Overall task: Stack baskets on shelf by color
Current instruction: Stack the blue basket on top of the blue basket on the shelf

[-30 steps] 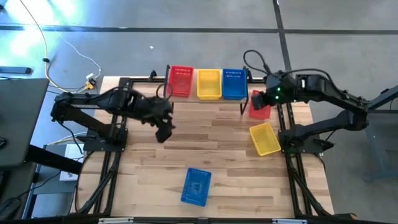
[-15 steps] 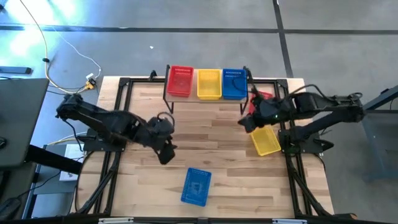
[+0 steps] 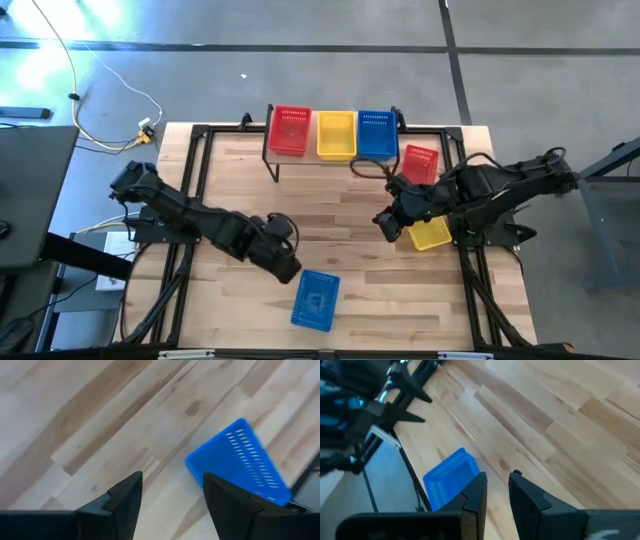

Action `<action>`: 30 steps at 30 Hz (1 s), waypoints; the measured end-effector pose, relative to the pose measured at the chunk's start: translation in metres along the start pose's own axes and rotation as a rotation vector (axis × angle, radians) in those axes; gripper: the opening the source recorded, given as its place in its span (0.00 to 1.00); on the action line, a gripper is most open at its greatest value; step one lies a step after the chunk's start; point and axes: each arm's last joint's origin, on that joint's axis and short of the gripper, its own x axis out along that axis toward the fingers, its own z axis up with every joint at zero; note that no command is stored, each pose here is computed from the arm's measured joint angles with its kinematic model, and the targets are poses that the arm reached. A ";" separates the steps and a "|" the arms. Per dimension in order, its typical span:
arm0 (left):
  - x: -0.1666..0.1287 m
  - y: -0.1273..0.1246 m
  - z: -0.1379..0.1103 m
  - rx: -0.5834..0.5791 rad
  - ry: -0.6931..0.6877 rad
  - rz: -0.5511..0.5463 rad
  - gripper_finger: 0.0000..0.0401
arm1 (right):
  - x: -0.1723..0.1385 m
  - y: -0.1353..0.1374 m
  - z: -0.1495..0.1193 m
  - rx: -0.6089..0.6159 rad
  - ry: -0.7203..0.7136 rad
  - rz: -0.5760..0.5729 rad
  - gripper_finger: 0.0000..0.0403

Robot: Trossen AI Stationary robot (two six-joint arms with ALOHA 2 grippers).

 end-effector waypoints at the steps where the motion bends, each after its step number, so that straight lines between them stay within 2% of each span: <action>1: 0.005 -0.002 -0.002 -0.013 0.011 0.016 0.50 | 0.002 0.000 0.000 -0.016 0.008 -0.001 0.17; 6: 0.028 -0.010 -0.009 -0.105 0.088 0.057 0.50 | 0.005 0.002 -0.002 -0.057 0.048 0.013 0.17; 15: 0.059 -0.020 -0.025 -0.165 0.151 0.128 0.50 | 0.005 0.001 -0.002 -0.120 0.053 0.013 0.17; 23: 0.079 -0.035 -0.032 -0.184 0.179 0.061 0.50 | 0.004 0.001 -0.002 -0.150 0.062 0.011 0.17; 30: 0.086 -0.041 -0.033 -0.215 0.145 0.034 0.50 | 0.004 0.000 -0.003 -0.172 0.067 0.005 0.17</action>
